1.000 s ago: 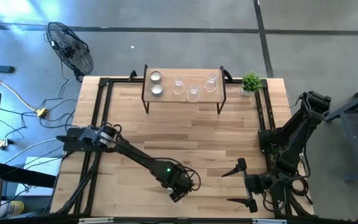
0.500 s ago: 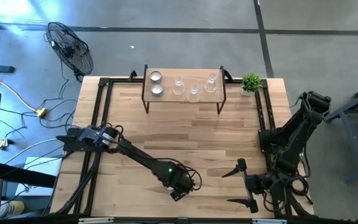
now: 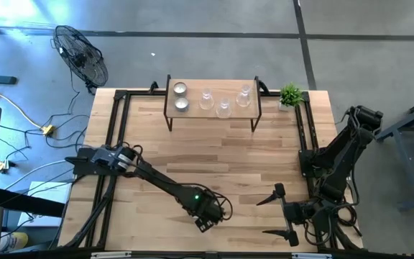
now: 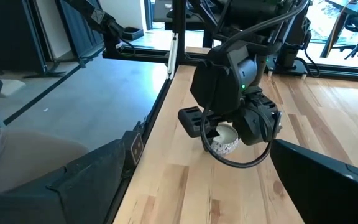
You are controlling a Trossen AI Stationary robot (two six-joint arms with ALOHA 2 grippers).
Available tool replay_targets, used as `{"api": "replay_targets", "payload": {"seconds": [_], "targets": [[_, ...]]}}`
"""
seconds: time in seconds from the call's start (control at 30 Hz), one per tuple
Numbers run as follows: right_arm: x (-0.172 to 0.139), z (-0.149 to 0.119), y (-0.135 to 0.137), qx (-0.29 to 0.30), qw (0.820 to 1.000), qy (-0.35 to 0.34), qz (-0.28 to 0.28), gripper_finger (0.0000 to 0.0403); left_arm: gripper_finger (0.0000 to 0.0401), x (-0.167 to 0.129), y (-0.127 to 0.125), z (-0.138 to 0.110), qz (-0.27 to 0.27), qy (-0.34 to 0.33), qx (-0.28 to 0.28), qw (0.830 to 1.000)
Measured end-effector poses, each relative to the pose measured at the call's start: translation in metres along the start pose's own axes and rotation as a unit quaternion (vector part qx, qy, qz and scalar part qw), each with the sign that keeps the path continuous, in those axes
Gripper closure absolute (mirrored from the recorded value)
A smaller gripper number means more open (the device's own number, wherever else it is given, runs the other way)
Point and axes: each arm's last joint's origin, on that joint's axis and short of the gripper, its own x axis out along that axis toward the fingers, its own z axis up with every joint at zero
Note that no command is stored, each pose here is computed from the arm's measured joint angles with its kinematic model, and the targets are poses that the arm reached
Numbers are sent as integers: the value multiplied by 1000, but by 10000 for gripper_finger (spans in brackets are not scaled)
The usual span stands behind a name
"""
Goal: Pick & Place candle stick holders
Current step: Put the red patterned scented candle on the shelf
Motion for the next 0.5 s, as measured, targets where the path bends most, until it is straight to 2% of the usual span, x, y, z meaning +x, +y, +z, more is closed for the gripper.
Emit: {"api": "replay_targets", "payload": {"seconds": [0.27, 0.4, 0.5], "targets": [[0, 0, 0, 0, 1000, 0, 0, 6, 111, -13, -5, 1, -9, 26, -3, 1000], [0, 0, 0, 0, 1000, 0, 1, 6, 111, -31, -7, -1, 17, 43, -2, 999], [-1, 0, 1, -1, 1000, 0, 3, 6, 111, -55, -12, -1, 14, 34, 0, 999]]}}
